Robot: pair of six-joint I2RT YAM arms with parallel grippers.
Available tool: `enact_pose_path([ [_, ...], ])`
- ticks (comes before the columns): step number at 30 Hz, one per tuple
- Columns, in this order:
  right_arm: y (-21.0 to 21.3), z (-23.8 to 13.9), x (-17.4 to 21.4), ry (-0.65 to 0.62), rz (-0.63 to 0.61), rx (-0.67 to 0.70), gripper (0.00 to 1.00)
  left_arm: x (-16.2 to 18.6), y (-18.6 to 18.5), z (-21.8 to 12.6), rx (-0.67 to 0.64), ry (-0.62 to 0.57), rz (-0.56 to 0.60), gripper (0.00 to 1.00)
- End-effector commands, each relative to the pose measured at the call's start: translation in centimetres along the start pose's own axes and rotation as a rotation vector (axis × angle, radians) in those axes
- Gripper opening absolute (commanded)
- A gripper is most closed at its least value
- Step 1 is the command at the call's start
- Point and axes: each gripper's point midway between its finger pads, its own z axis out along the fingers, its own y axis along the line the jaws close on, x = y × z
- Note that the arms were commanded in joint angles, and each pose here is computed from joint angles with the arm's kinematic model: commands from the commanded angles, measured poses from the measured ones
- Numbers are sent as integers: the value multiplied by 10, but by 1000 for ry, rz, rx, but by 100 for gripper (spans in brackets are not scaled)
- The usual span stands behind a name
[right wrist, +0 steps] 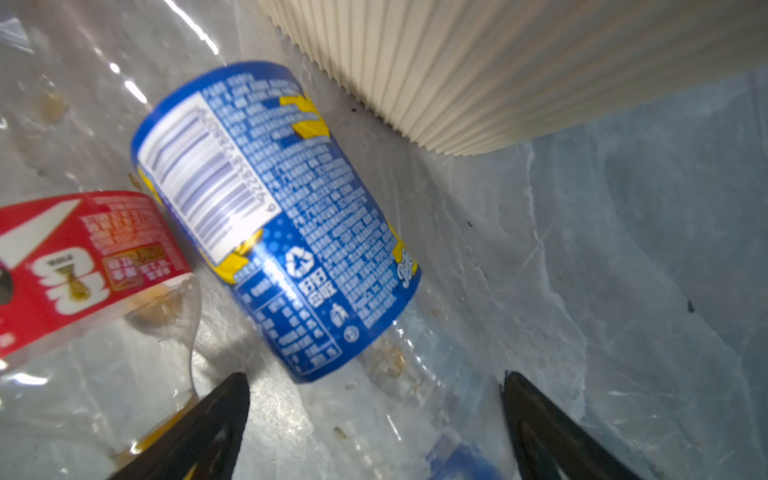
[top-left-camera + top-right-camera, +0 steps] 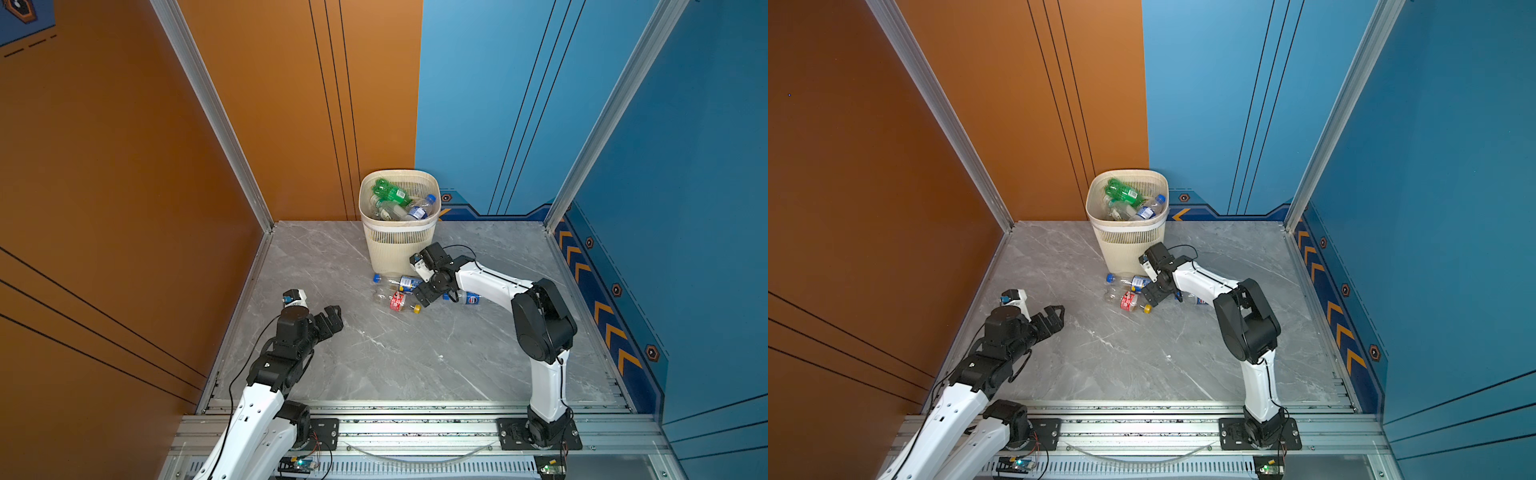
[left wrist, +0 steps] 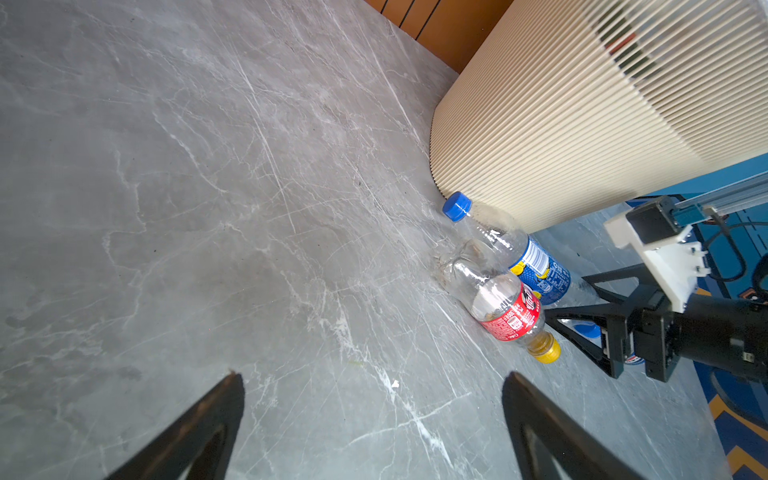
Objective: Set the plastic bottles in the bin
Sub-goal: 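Close the right gripper on the lying blue-label bottle and lift it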
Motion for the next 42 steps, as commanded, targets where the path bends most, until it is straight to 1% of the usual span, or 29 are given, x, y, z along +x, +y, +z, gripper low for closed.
enact_pose_path([
  [1, 15, -4, -13, -44, -35, -43, 91, -2, 3, -3, -14, -3, -17, 98],
  [4, 20, -3, -15, -51, -42, -49, 88, -2, 2, -2, -12, -1, -17, 98],
  [8, 22, 5, -18, -38, -44, -48, 94, -1, 2, -1, -10, 5, -19, 98],
  [10, 24, 6, -24, -44, -51, -44, 96, -1, 2, -1, -10, 7, -18, 98],
  [11, 26, 15, -21, -23, -58, -46, 96, -1, 2, -1, -10, 6, -18, 98],
  [13, 30, 20, -22, -15, -70, -48, 95, 0, 3, -1, -12, 8, -20, 98],
  [18, 39, 27, -21, 1, -88, -54, 89, 2, 5, -3, -17, 5, -23, 98],
  [24, 49, 22, -22, -9, -102, -58, 76, 14, 12, 2, -29, 39, -58, 98],
  [26, 52, 14, -24, -21, -115, -47, 70, 20, 13, 4, -25, 55, -82, 98],
  [29, 52, 6, -27, -34, -111, -28, 66, 26, 15, 6, -14, 60, -120, 98],
  [31, 48, -13, -35, -71, -91, -16, 63, 31, 16, 8, -5, 64, -145, 98],
  [32, 61, -21, -38, -86, -110, -23, 62, 33, 16, 8, 3, 65, -158, 98],
  [37, 79, -58, -44, -148, -162, 14, 59, 43, 20, 10, 11, 80, -196, 98],
  [42, 97, -104, -52, -234, -198, 41, 57, 45, 21, 9, 16, 78, -205, 98],
])
